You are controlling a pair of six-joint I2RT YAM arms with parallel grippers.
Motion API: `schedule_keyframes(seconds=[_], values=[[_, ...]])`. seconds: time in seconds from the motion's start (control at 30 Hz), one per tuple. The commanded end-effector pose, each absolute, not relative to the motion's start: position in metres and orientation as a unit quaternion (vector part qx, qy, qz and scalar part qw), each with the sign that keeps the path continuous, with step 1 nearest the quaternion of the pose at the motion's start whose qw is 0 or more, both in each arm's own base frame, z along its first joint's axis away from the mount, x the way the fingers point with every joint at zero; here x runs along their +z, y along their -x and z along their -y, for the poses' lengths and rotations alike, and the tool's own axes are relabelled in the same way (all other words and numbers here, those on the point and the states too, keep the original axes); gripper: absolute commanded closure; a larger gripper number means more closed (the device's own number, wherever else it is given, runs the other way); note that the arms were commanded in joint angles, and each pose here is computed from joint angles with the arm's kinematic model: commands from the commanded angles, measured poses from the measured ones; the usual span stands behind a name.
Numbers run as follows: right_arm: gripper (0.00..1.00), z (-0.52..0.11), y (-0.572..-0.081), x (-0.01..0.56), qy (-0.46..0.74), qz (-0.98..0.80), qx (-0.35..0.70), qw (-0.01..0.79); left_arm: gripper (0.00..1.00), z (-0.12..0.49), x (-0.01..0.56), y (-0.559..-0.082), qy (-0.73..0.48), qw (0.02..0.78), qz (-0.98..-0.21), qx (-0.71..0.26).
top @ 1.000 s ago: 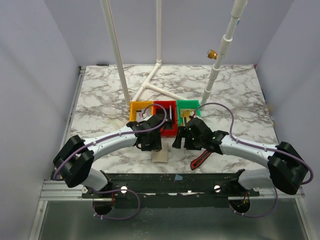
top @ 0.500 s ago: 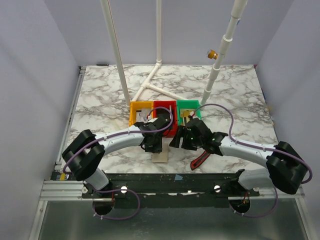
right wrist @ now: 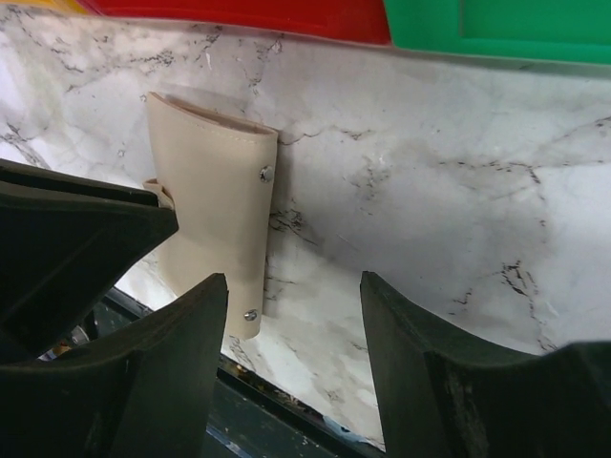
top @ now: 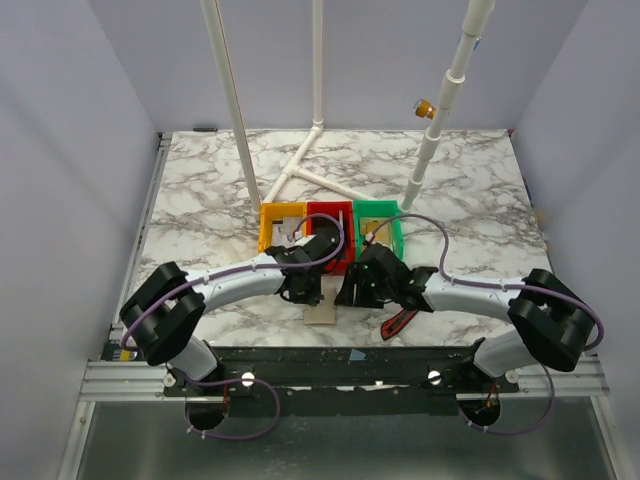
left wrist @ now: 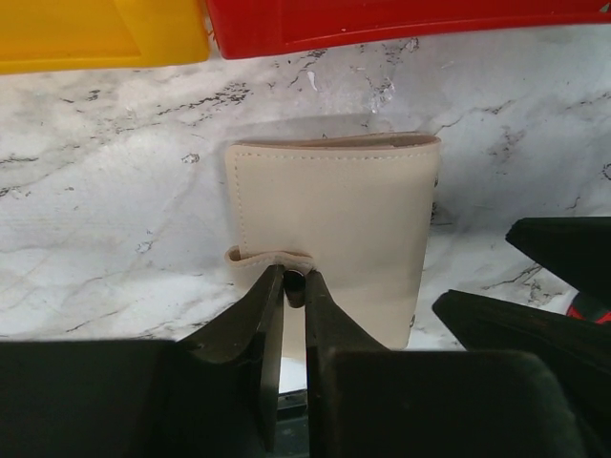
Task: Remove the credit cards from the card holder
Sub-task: Open the card holder at the center of the board.
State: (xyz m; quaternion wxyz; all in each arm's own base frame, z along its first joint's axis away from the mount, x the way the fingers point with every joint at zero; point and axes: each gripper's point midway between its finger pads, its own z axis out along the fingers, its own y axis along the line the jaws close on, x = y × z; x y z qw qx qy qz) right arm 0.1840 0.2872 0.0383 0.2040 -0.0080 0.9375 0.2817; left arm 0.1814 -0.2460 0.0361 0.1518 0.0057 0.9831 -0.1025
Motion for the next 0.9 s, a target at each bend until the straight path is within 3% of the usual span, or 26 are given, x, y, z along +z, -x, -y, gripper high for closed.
schedule_keyframes(seconds=[0.0,0.23,0.5,0.67,0.87], values=[[0.39,-0.309,-0.189,0.048,0.024,-0.93,0.3,0.211,1.0,0.251,0.042,-0.184,-0.007,0.167,-0.978,-0.124],[0.41,-0.319,-0.189,0.04,0.042,-0.937,0.277,0.21,1.0,0.259,0.047,-0.18,-0.007,0.164,-0.974,-0.158],[0.68,-0.306,-0.188,0.01,0.039,-0.959,0.206,0.193,1.0,0.258,0.058,-0.18,0.002,0.168,-0.967,-0.193],[0.75,-0.291,-0.185,-0.008,0.037,-0.971,0.155,0.179,1.0,0.248,0.057,-0.181,0.009,0.174,-0.965,-0.196],[0.75,-0.288,-0.184,-0.007,0.03,-0.971,0.153,0.181,1.0,0.23,0.06,-0.176,0.02,0.181,-0.963,-0.197]])
